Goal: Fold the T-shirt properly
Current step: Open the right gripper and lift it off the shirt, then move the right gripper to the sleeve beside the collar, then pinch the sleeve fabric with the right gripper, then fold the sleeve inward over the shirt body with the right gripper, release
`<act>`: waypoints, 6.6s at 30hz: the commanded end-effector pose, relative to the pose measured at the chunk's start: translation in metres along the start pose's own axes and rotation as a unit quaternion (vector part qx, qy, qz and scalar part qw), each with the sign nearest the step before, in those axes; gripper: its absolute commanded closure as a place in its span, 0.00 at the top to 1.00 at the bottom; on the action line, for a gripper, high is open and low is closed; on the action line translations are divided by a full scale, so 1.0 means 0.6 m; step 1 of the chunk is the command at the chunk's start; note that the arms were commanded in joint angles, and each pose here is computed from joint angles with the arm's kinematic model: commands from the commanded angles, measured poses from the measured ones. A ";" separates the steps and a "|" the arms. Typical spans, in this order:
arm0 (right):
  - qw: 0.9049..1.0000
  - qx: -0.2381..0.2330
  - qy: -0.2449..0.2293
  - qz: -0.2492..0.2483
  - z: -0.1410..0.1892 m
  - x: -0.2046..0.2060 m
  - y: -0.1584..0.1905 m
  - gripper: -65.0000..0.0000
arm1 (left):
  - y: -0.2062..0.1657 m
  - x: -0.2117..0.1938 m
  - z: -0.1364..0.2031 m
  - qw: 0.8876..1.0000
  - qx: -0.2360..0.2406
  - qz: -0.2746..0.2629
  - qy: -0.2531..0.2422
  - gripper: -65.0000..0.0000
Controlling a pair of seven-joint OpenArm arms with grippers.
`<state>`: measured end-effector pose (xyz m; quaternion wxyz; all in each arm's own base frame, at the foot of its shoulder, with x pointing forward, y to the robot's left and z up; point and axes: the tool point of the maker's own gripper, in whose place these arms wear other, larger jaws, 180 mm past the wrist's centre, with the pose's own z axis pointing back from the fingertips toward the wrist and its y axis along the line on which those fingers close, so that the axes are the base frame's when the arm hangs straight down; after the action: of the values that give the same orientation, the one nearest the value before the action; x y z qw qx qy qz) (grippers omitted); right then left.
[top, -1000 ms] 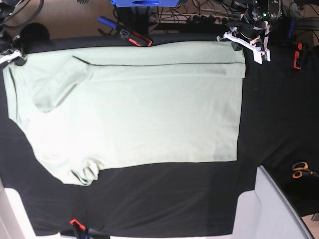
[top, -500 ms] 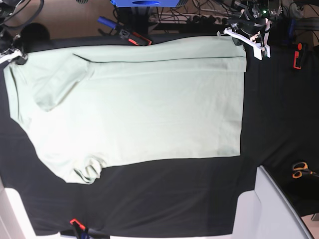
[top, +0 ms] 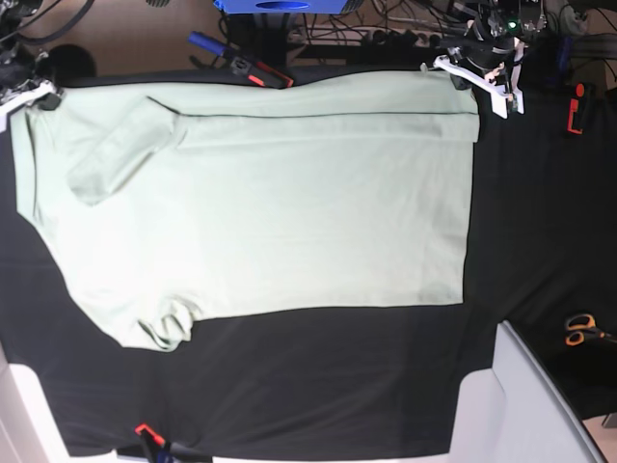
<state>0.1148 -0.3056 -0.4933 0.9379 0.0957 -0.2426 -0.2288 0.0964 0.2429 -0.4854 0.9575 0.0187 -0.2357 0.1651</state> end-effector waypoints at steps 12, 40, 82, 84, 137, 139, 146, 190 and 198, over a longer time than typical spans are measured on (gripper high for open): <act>1.000 -0.009 -0.011 0.001 0.013 0.008 -0.014 0.55 | 0.073 0.010 0.021 0.999 0.052 -0.006 -0.004 0.44; 0.989 0.029 0.005 0.142 0.034 0.033 0.121 0.00 | 0.028 0.101 0.035 0.996 0.029 0.009 -0.083 0.00; 0.970 0.143 0.118 0.160 -0.040 -0.098 0.245 0.00 | 0.034 0.027 -0.013 0.999 0.033 0.017 -0.014 0.00; 0.969 0.143 0.119 0.160 -0.040 -0.099 0.245 0.00 | 0.034 0.027 -0.013 0.999 0.033 0.017 -0.014 0.00; 0.973 0.099 -0.044 0.206 -0.010 0.177 0.289 0.02 | 0.058 0.045 -0.009 0.996 0.073 -0.043 -0.025 0.00; 0.985 0.056 -0.061 0.151 0.013 0.190 0.239 0.02 | 0.057 0.047 -0.009 0.996 0.072 -0.043 -0.027 0.00; 1.000 0.012 0.015 0.025 0.002 0.111 0.146 0.58 | 0.044 0.075 0.002 0.995 0.065 -0.047 -0.051 0.00; 0.988 0.128 0.087 -0.006 -0.033 0.005 0.253 0.00 | 0.047 0.075 0.001 0.995 0.067 -0.050 -0.051 0.00; 0.983 0.160 0.086 0.034 -0.043 0.051 0.312 0.00 | 0.046 0.074 0.001 0.995 0.066 -0.049 -0.050 0.00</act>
<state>0.2151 -0.1512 -0.4558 0.9378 0.2553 -0.1811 -0.1500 0.1213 0.2787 -0.4709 0.9508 0.0953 -0.2605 0.1377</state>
